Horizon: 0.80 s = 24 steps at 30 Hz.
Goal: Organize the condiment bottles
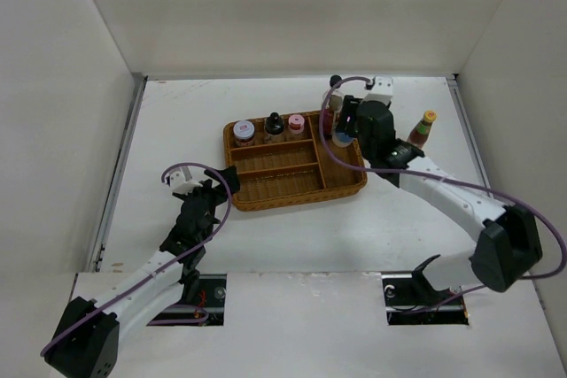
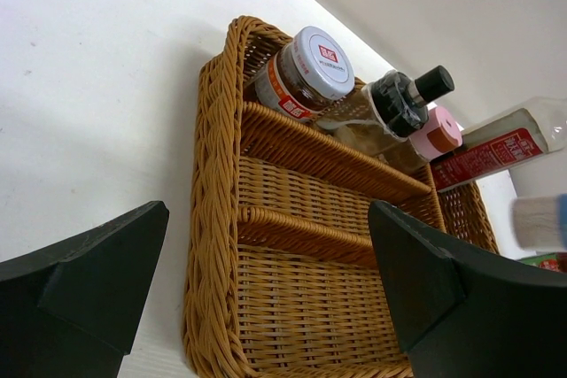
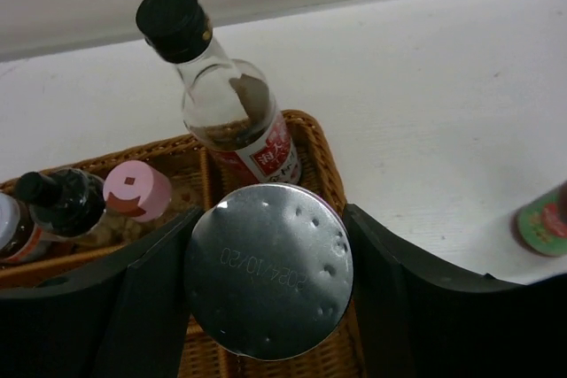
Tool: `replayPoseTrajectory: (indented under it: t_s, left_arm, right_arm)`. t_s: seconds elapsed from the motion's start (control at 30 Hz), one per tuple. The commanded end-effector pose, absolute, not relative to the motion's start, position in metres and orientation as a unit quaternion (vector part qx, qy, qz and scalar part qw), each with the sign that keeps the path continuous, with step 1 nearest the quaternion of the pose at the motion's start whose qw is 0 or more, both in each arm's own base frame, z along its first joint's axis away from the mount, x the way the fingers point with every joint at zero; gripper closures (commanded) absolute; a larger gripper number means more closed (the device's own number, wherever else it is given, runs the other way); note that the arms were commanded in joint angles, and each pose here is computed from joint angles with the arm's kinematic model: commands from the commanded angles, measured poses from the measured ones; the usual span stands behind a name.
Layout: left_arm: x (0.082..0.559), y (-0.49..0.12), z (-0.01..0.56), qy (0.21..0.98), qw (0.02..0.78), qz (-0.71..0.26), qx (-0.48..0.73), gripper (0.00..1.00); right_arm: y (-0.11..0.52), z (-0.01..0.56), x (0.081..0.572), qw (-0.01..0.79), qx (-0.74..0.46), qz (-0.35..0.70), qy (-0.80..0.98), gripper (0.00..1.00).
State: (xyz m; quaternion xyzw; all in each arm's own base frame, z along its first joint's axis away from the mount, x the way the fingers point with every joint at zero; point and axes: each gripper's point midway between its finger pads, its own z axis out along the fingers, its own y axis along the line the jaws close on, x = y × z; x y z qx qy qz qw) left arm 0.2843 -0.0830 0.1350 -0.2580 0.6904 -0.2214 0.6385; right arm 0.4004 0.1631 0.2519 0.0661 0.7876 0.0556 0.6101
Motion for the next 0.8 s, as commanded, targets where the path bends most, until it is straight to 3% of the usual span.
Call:
replayPoseTrajectory:
  t_s: [0.0, 0.33, 0.53, 0.67, 0.77]
  left_arm:
    - [0.286, -0.084, 0.145, 0.675, 0.648, -0.237, -0.262, 0.00]
    - [0.286, -0.081, 0.143, 0.676, 0.647, -0.232, -0.265, 0.00]
    - [0.286, -0.082, 0.142, 0.677, 0.646, -0.232, -0.265, 0.00]
    - [0.286, -0.084, 0.144, 0.677, 0.646, -0.237, -0.263, 0.00]
    - [0.286, -0.081, 0.143, 0.675, 0.647, -0.234, -0.266, 0.00]
  right_arm:
    - [0.186, 0.281, 0.427, 0.646, 0.072, 0.093, 0.754, 0.46]
    - [0.202, 0.222, 0.457, 0.634, 0.074, 0.076, 0.766, 0.44]
    - [0.197, 0.214, 0.451, 0.624, 0.069, 0.067, 0.775, 0.10]
    - [0.183, 0.242, 0.431, 0.630, 0.079, 0.073, 0.769, 0.01]
    - [0.149, 0.264, 0.409, 0.647, 0.109, 0.077, 0.751, 0.00]
